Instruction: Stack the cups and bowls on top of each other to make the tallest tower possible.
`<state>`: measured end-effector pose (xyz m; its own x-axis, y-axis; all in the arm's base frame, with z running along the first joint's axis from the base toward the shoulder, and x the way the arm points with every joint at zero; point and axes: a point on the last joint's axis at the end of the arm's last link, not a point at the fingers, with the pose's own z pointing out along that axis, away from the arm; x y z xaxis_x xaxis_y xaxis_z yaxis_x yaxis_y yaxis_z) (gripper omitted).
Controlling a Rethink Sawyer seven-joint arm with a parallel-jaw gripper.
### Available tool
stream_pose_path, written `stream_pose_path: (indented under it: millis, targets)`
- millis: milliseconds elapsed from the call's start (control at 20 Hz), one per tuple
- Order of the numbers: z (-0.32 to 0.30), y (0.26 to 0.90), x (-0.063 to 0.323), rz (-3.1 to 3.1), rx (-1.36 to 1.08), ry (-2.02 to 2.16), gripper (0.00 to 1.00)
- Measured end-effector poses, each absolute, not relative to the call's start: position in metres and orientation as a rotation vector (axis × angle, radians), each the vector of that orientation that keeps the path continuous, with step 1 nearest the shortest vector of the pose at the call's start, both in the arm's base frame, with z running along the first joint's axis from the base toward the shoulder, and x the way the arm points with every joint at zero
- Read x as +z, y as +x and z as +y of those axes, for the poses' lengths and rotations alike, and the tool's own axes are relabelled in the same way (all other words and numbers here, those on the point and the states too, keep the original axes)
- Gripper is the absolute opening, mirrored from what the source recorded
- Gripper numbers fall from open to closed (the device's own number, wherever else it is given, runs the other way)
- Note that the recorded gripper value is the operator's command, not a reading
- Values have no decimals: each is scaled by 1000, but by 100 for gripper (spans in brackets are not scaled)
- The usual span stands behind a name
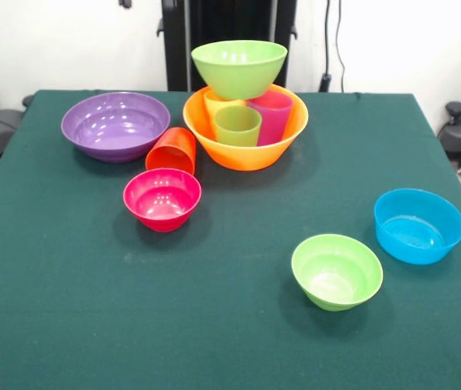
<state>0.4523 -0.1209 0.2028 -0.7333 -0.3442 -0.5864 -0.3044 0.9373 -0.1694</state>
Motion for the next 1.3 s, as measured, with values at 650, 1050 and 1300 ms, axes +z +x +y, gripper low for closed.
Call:
stream_pose_path:
  millis: [650, 1050, 1300]
  targets:
    - [-86, 438, 202, 2481, -87, -497, 100]
    - [-83, 408, 195, 2557, -36, -414, 100]
    - [-70, 405, 197, 2587, -23, -361, 100]
